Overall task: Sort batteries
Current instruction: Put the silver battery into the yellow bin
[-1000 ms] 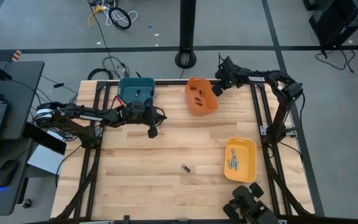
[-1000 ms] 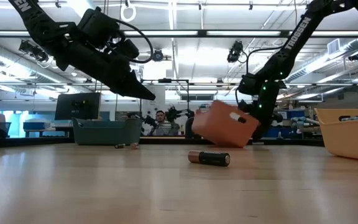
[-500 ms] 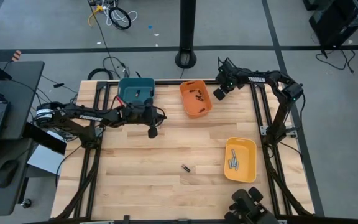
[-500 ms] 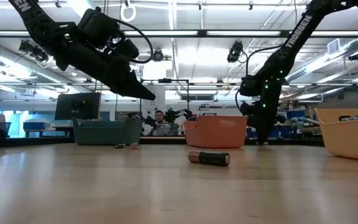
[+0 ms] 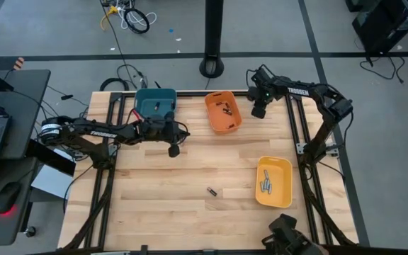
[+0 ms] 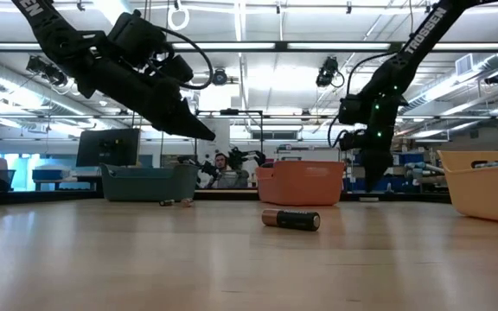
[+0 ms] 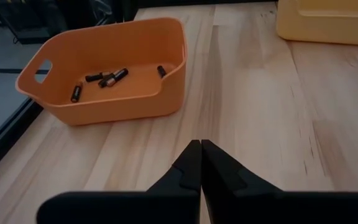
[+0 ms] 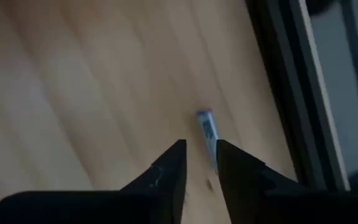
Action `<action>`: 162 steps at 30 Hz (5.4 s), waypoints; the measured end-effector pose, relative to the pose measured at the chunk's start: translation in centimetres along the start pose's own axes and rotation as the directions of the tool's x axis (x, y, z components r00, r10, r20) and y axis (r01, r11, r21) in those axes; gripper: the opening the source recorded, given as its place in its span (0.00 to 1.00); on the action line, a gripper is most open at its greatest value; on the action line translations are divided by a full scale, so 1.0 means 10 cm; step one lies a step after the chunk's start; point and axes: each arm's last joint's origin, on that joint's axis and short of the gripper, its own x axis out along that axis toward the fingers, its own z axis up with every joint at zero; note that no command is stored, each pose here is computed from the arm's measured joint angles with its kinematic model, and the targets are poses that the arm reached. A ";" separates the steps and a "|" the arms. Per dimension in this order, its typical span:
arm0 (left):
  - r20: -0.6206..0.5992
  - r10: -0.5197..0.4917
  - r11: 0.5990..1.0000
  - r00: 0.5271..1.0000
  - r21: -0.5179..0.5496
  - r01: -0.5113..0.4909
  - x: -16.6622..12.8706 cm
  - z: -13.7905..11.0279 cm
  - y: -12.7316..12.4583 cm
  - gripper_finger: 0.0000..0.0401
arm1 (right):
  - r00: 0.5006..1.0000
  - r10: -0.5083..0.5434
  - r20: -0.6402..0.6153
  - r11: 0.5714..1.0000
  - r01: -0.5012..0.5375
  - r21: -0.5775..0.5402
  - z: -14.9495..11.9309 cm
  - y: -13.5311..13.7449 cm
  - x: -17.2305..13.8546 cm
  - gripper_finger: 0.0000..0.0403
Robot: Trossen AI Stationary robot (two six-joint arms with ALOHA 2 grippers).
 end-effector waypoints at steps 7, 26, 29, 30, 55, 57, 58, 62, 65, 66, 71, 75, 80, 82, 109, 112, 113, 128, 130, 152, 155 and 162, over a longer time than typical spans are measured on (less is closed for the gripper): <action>-0.024 -0.005 1.000 1.000 0.003 0.005 0.00 -0.02 -0.01 0.03 | 0.998 0.056 0.017 0.997 -0.055 -0.046 -0.03 -0.02 0.00 0.34; -0.024 -0.005 1.000 1.000 0.030 0.006 0.00 -0.02 -0.01 0.03 | 0.999 0.044 -0.022 0.992 -0.046 -0.115 -0.01 0.06 0.00 0.37; -0.024 -0.005 0.999 1.000 0.050 0.006 0.00 -0.02 -0.01 0.03 | 0.999 0.047 -0.020 0.988 -0.050 -0.148 0.02 0.11 0.00 0.37; -0.024 -0.005 0.999 1.000 0.051 0.006 0.00 -0.02 -0.01 0.03 | 0.999 0.047 -0.020 0.987 -0.049 -0.150 0.03 0.12 0.00 0.37; -0.039 -0.011 0.998 0.999 0.066 0.013 0.00 -0.04 -0.01 0.03 | 0.990 -0.021 -0.141 0.978 -0.009 -0.207 0.48 0.23 -0.37 0.42; -0.045 -0.020 0.998 0.999 0.066 0.023 0.00 -0.04 -0.01 0.03 | 0.990 -0.015 -0.139 0.974 -0.017 -0.225 0.52 0.28 -0.42 0.45; -0.047 -0.021 0.998 0.999 0.065 0.024 0.00 -0.05 -0.01 0.03 | 0.990 -0.013 -0.139 0.975 -0.019 -0.223 0.54 0.30 -0.42 0.46; -0.057 -0.023 0.998 0.998 0.065 0.026 0.00 -0.06 -0.02 0.03 | 0.985 0.004 -0.174 0.979 -0.040 -0.202 0.46 0.28 -0.37 0.52; -0.065 -0.024 0.998 0.998 0.065 0.028 0.00 -0.06 -0.02 0.03 | 0.980 0.013 -0.199 0.979 -0.053 -0.195 0.36 0.24 -0.29 0.55; -0.065 -0.024 0.998 0.998 0.065 0.028 0.00 -0.06 -0.02 0.03 | 0.979 0.015 -0.205 0.979 -0.056 -0.196 0.33 0.22 -0.27 0.55; -0.066 -0.024 0.998 0.998 0.064 0.028 0.00 -0.06 -0.02 0.03 | 0.983 0.028 -0.183 0.980 -0.064 -0.190 0.19 0.13 -0.13 0.55; -0.066 -0.024 0.997 0.998 0.066 0.028 0.00 -0.06 -0.02 0.03 | 0.989 0.026 -0.143 0.983 -0.051 -0.179 0.12 0.06 -0.04 0.55; -0.065 -0.024 0.997 0.998 0.073 0.028 0.00 -0.06 -0.02 0.03 | 0.994 0.027 -0.102 0.983 -0.045 -0.180 0.09 0.01 -0.01 0.55; -0.066 -0.024 0.997 0.998 0.073 0.029 0.00 -0.06 -0.02 0.03 | 0.995 0.028 -0.100 0.982 -0.046 -0.182 0.09 0.00 0.00 0.55; -0.084 -0.026 0.997 0.996 0.074 0.032 0.00 -0.08 -0.02 0.03 | 0.966 0.120 -0.228 0.965 -0.168 -0.202 0.16 -0.01 0.32 0.20; -0.086 -0.026 0.997 0.996 0.074 0.032 0.00 -0.08 -0.02 0.03 | 0.965 0.117 -0.234 0.957 -0.172 -0.234 0.17 0.03 0.32 0.14; -0.086 -0.026 0.997 0.996 0.074 0.033 0.00 -0.08 -0.02 0.03 | 0.965 0.114 -0.236 0.956 -0.171 -0.239 0.18 0.03 0.32 0.12; -0.085 -0.026 0.997 0.996 0.074 0.032 0.00 -0.08 -0.02 0.03 | 0.972 0.096 -0.213 0.957 -0.149 -0.247 0.20 0.05 0.22 0.10; -0.085 -0.026 0.997 0.996 0.074 0.032 0.00 -0.08 -0.02 0.03 | 0.977 0.086 -0.196 0.962 -0.132 -0.237 0.21 0.04 0.15 0.10; -0.079 -0.025 0.997 0.997 0.074 0.031 0.00 -0.08 -0.02 0.03 | 0.979 0.096 -0.179 0.973 -0.130 -0.191 0.49 0.53 -0.88 0.10; -0.080 -0.025 0.997 0.996 0.074 0.031 0.00 -0.08 -0.02 0.03 | 0.978 0.100 -0.181 0.972 -0.135 -0.191 0.54 0.70 -1.14 0.10; -0.080 -0.025 0.997 0.996 0.074 0.031 0.00 -0.08 -0.02 0.03 | 0.971 0.157 -0.178 0.968 -0.187 -0.169 0.48 1.20 -1.65 0.10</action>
